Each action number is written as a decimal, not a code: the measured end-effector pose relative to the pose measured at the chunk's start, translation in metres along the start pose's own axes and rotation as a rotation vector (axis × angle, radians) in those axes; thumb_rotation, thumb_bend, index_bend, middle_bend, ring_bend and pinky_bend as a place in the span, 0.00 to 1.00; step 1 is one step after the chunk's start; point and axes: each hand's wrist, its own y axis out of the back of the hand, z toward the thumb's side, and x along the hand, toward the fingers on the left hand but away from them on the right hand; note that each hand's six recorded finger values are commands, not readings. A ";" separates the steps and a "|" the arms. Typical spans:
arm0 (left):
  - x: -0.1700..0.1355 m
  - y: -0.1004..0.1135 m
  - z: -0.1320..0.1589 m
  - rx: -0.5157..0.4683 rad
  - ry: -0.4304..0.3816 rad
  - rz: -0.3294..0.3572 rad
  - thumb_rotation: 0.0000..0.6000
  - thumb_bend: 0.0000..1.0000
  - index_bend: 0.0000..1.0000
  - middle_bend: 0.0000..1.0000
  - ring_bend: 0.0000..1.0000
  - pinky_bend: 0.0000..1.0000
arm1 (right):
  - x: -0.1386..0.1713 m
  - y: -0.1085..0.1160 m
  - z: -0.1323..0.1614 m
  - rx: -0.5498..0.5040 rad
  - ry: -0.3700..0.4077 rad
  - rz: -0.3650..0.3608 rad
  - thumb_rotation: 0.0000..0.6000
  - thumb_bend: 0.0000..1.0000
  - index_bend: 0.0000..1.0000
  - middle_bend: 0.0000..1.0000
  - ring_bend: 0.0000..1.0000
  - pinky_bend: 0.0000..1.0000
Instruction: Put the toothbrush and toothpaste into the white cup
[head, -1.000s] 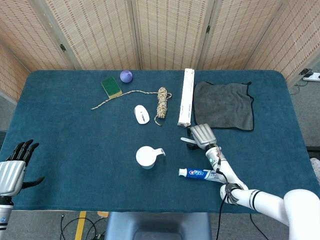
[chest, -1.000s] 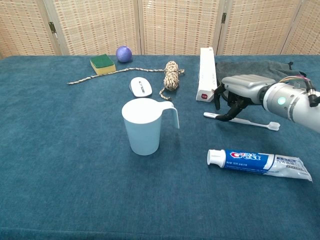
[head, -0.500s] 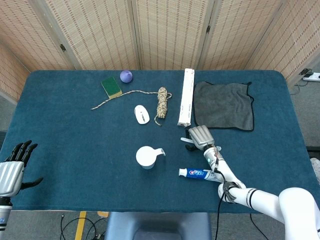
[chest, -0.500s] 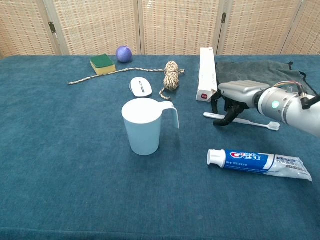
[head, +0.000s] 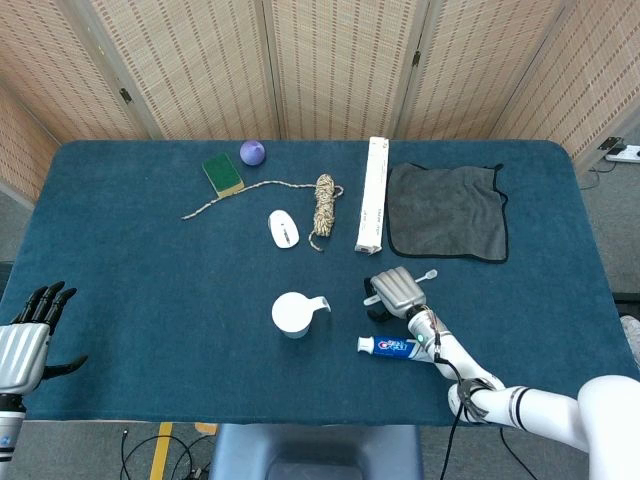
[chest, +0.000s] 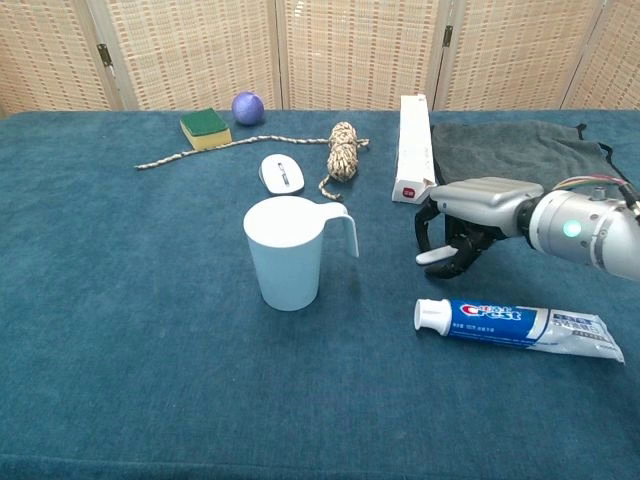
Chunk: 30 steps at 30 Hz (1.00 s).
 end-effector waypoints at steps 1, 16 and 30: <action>0.000 0.000 0.000 0.000 -0.001 0.001 1.00 0.12 0.14 0.10 0.10 0.41 | 0.004 -0.001 0.000 0.007 0.005 0.004 1.00 0.24 0.48 0.97 1.00 1.00; 0.004 0.007 0.002 -0.013 -0.003 0.031 1.00 0.12 0.14 0.10 0.10 0.41 | 0.064 -0.018 -0.046 0.116 -0.054 0.084 1.00 0.24 0.48 0.97 1.00 1.00; 0.006 0.003 0.004 -0.010 -0.008 0.021 1.00 0.12 0.13 0.10 0.10 0.41 | 0.100 0.007 -0.097 0.022 -0.182 0.026 1.00 0.40 0.27 0.95 1.00 1.00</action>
